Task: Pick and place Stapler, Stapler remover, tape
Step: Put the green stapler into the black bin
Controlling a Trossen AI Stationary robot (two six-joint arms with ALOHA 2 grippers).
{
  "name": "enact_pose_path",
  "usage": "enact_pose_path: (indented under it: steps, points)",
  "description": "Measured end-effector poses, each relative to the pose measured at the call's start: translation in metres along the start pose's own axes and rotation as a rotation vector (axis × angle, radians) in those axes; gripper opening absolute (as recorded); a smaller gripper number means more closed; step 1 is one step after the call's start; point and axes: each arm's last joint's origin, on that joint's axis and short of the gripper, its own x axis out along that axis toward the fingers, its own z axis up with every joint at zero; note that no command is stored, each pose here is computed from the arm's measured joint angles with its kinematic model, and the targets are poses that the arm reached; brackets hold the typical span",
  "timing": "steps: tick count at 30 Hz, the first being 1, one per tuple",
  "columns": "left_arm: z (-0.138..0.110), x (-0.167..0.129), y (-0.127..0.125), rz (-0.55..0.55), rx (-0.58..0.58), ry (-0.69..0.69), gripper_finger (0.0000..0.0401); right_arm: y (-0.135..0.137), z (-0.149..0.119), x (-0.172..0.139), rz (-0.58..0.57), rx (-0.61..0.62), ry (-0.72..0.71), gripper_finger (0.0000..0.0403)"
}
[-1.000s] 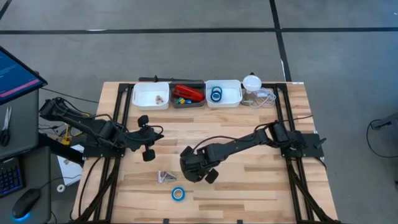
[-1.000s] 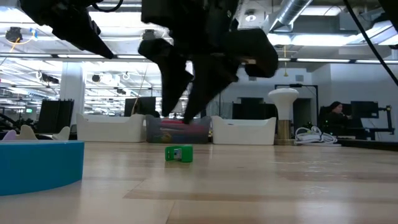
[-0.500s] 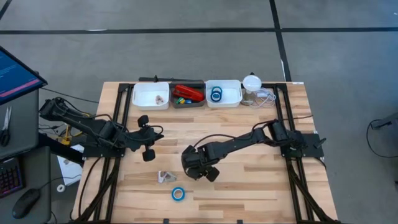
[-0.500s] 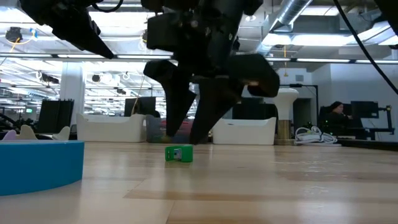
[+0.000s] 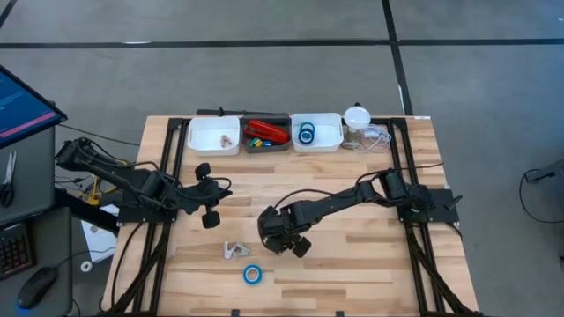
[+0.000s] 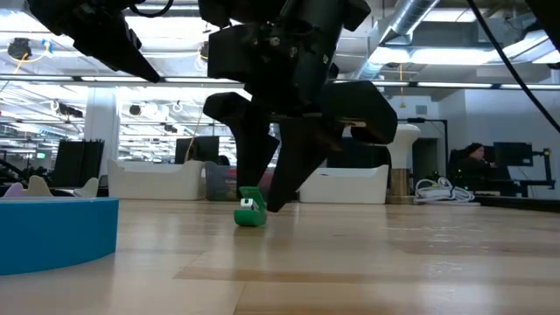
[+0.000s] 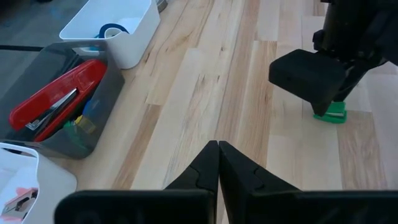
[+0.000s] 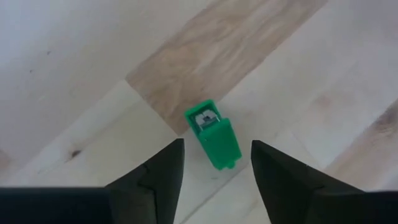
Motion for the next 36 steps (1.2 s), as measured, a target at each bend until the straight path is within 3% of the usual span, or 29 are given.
enact_pose_path:
  steps: [19, 36]
  points:
    - [0.0, 0.0, 0.0, 0.0, 0.0, 0.0, 0.0003, -0.003, 0.003, -0.001, -0.027, 0.01, -0.028, 0.0008]
    - [0.0, 0.0, 0.0, 0.0, 0.0, 0.0, 0.0003, -0.016, -0.006, -0.003, -0.068, 0.058, 0.004, 0.0001]
